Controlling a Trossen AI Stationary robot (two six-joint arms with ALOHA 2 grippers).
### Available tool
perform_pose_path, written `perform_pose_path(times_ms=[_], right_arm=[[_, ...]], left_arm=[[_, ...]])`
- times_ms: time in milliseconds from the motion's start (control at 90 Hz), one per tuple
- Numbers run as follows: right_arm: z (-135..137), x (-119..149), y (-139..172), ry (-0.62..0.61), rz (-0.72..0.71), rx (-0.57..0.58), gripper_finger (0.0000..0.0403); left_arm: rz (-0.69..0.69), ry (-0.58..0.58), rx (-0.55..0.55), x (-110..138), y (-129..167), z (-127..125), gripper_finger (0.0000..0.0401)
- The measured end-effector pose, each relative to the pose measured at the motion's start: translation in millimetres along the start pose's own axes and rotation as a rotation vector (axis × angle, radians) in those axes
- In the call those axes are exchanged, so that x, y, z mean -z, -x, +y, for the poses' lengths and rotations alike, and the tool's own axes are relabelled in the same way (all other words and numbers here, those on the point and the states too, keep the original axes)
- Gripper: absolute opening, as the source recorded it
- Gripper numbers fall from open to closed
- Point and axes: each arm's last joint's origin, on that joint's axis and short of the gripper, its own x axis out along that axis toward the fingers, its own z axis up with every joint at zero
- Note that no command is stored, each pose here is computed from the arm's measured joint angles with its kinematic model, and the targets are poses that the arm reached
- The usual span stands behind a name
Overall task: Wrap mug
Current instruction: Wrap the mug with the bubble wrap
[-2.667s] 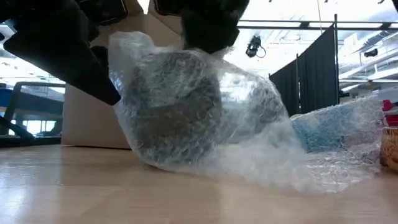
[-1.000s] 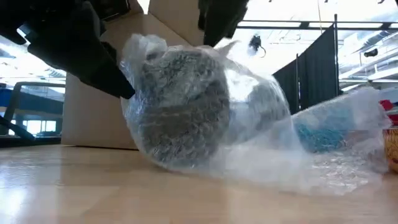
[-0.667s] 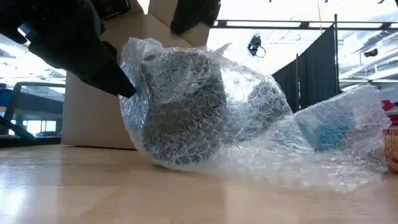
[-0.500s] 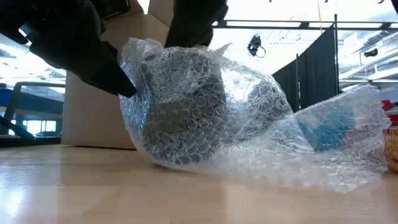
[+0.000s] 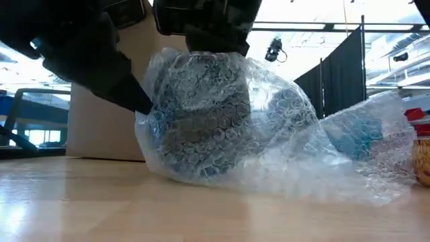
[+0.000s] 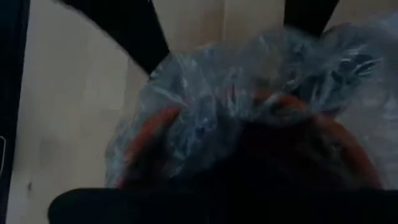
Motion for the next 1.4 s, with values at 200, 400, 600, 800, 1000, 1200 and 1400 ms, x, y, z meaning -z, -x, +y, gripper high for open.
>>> perform_pose_path(times_ms=[200,400,600,800,1000,1200,1400], right_arm=[[18.7,-18.0,53.4,0.040,-0.041,0.048,0.0000],[20.2,-24.7,60.2,0.088,-0.102,0.079,0.0000],[1.0,-14.5,22.0,0.062,-0.075,0.080,0.0000],[-9.8,7.7,-8.3,0.041,0.024,0.062,0.0000],[-8.7,4.9,-2.7,0.044,0.026,0.056,0.0000],[1.4,-17.2,36.1,0.014,-0.045,0.050,0.0000],[8.4,-27.4,66.5,0.007,-0.091,0.058,0.0000]], left_arm=[[0.000,-0.001,-0.006,-0.2,-0.5,0.8,0.0286],[-0.006,0.006,-0.005,-1.1,-0.8,0.9,0.0286],[-0.011,0.008,-0.006,-1.5,-0.9,0.8,0.0286],[-0.012,0.005,-0.008,-1.4,-0.8,0.7,0.0286],[-0.012,-0.004,-0.008,-1.5,-0.8,0.8,0.0286],[-0.010,-0.005,-0.006,-1.3,-0.8,0.7,0.0286],[-0.005,-0.006,-0.003,-1.1,-0.8,0.7,0.0286]])
